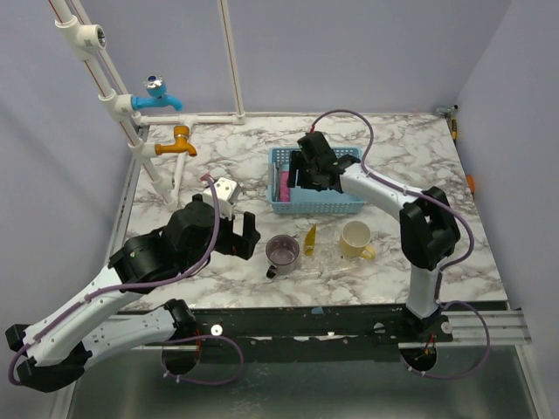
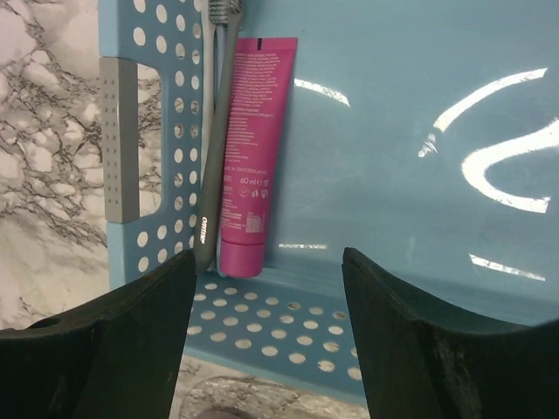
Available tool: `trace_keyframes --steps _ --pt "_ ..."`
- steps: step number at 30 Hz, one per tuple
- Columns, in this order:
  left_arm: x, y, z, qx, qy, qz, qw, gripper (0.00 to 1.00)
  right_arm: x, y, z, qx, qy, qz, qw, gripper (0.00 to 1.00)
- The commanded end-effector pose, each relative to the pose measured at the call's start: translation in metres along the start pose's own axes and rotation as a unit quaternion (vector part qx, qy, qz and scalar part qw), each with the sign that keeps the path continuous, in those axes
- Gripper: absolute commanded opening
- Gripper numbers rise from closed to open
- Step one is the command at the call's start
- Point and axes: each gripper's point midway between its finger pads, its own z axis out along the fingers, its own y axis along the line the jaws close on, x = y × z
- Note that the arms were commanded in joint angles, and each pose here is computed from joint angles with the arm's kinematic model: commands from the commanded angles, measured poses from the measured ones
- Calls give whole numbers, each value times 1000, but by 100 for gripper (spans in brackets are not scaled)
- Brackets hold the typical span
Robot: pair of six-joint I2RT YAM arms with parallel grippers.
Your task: Prepare toiletry sets of a toothbrush and toothpaste on the tray
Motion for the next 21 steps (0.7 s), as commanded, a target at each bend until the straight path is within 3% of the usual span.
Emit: trace_keyframes --steps 1,21 --pt "1 6 -2 3 -31 6 999 99 0 11 20 -14 17 7 1000 72" --pt "20 16 -2 -1 -38 4 999 99 25 9 87 9 54 29 998 71"
